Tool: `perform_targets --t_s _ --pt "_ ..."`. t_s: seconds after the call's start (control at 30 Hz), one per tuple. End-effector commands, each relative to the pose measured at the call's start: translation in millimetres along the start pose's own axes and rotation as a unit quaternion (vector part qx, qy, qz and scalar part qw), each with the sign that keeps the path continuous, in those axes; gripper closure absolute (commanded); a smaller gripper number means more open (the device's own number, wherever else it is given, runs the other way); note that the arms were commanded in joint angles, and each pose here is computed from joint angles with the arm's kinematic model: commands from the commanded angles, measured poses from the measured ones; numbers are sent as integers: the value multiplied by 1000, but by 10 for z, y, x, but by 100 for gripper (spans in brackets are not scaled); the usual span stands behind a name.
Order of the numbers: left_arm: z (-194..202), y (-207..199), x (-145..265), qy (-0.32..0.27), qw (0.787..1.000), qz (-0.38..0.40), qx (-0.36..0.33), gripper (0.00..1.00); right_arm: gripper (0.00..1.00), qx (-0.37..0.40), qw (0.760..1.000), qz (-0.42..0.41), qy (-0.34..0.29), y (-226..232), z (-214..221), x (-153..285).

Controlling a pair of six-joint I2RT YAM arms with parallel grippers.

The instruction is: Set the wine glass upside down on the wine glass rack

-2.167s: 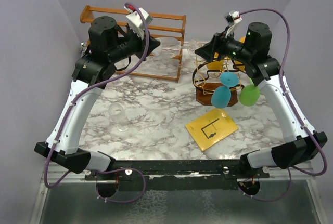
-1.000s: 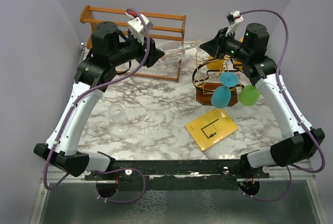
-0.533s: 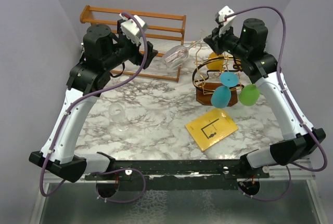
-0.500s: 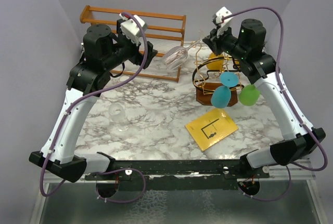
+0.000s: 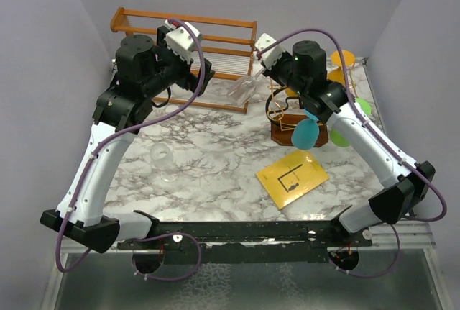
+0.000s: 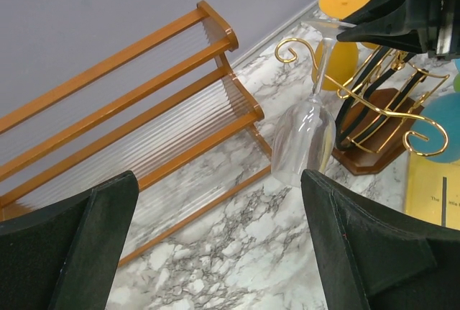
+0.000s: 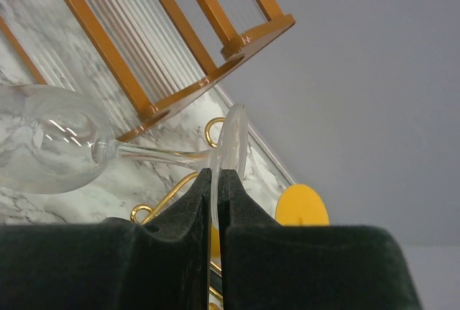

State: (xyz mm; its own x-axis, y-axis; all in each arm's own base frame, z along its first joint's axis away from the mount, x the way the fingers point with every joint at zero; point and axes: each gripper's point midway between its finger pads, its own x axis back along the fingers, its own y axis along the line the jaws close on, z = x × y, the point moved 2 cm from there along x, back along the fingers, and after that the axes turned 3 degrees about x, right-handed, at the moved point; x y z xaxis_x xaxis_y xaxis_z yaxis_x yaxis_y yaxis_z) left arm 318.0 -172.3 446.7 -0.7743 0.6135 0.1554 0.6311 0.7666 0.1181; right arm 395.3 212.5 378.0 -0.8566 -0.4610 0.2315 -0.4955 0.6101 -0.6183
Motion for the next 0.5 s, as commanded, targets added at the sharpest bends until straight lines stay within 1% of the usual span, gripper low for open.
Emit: perform_targets --t_s 0.0,0.47 --pt "22 45 58 0 1000 -12 -9 1 99 44 996 75 12 -184 -31 -63" --pt "39 29 29 3 1000 -2 -13 1 99 91 989 104 56 -178 121 -275"
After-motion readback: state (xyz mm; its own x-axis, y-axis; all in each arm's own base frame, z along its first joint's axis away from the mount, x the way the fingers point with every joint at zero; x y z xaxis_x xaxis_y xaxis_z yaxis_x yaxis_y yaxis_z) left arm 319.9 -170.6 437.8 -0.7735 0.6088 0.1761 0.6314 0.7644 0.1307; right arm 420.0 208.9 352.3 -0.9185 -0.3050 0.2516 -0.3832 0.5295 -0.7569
